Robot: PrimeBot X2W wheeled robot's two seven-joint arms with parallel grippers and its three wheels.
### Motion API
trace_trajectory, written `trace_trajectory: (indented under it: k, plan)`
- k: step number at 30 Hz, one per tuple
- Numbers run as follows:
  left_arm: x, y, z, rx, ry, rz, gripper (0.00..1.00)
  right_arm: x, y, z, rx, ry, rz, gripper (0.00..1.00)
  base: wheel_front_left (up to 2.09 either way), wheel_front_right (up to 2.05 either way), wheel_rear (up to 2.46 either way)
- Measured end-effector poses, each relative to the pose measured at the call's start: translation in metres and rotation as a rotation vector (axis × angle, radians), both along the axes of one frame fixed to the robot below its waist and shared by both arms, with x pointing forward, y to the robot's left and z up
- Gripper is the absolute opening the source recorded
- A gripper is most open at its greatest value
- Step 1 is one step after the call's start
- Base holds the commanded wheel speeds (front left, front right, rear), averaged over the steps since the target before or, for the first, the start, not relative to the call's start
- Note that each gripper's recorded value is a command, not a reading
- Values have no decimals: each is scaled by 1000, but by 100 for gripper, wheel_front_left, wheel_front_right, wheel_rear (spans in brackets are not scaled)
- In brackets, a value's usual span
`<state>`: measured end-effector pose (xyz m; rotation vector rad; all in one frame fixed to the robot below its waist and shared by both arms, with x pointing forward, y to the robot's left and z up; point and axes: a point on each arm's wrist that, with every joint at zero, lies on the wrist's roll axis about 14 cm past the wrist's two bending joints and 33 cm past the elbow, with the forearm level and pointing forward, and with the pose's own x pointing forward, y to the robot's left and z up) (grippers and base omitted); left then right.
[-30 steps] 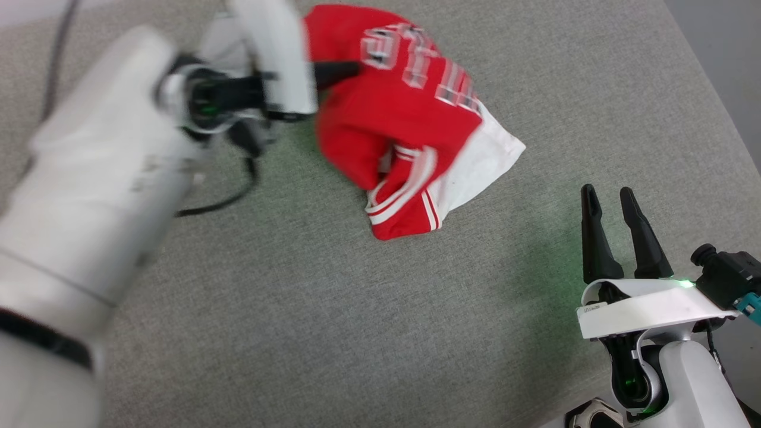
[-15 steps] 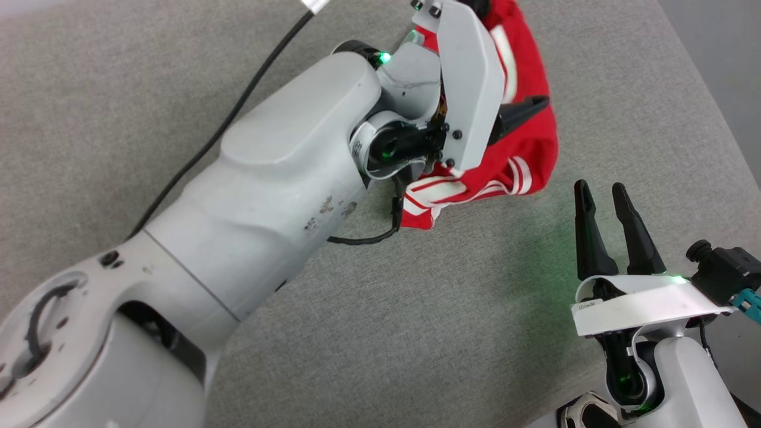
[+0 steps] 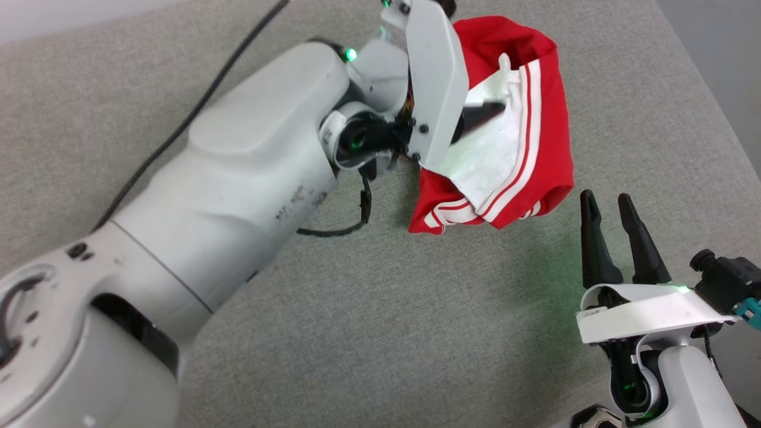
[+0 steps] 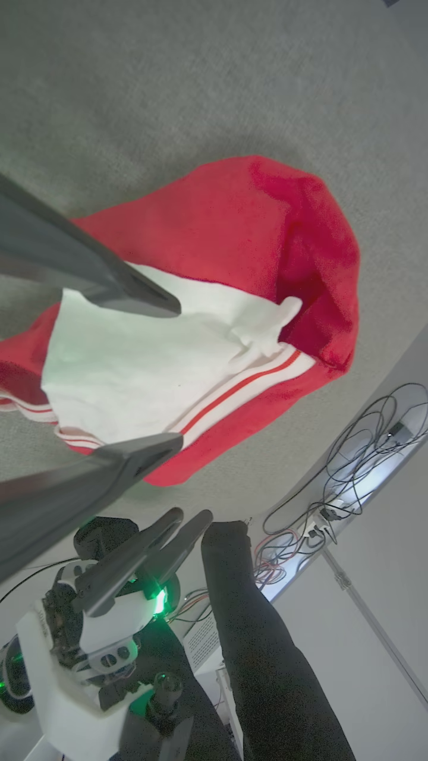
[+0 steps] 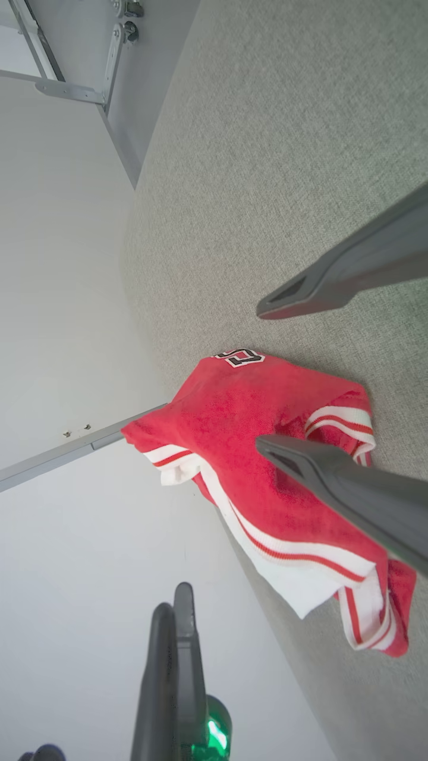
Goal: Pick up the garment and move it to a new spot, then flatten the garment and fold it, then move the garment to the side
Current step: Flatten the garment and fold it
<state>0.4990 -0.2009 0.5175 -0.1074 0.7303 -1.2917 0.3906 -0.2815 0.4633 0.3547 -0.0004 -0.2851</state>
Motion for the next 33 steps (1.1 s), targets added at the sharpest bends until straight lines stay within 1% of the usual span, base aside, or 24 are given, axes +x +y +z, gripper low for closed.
trace_trajectory:
  k: [6,11,14,16,17,18,19,20,21,24,33]
  plan:
    - [-27,4,-36,145,106,-90,100,-6,-8,2,-4,-3,-26,100,0,0,0]
    - [-31,12,-55,237,135,-124,100,-12,-13,1,-3,4,-46,100,0,0,0]
    - [-34,14,-61,270,152,-145,100,-12,-14,0,-4,9,-49,100,0,0,0]
    - [-35,12,-60,250,166,-146,100,-13,-15,-1,-3,12,-52,100,0,0,0]
    - [-35,11,-59,246,171,-146,96,-13,-15,-2,-2,13,-53,100,0,0,0]
    - [-35,11,-59,245,171,-148,67,-13,-15,-2,-2,14,-53,100,0,0,0]
    - [-36,10,-58,241,170,-152,44,-13,-15,-2,-1,15,-52,100,0,0,0]
    - [-37,10,-57,237,171,-153,17,-12,-14,-3,1,15,-52,100,0,0,0]
    - [-37,9,-56,233,175,-153,1,-12,-14,-3,2,15,-52,100,0,0,0]
    - [-41,8,-54,218,200,-157,0,-11,-13,-3,3,14,-48,100,0,0,0]
    - [-35,9,-43,158,187,-116,0,-5,-14,-1,-13,8,-43,100,0,0,0]
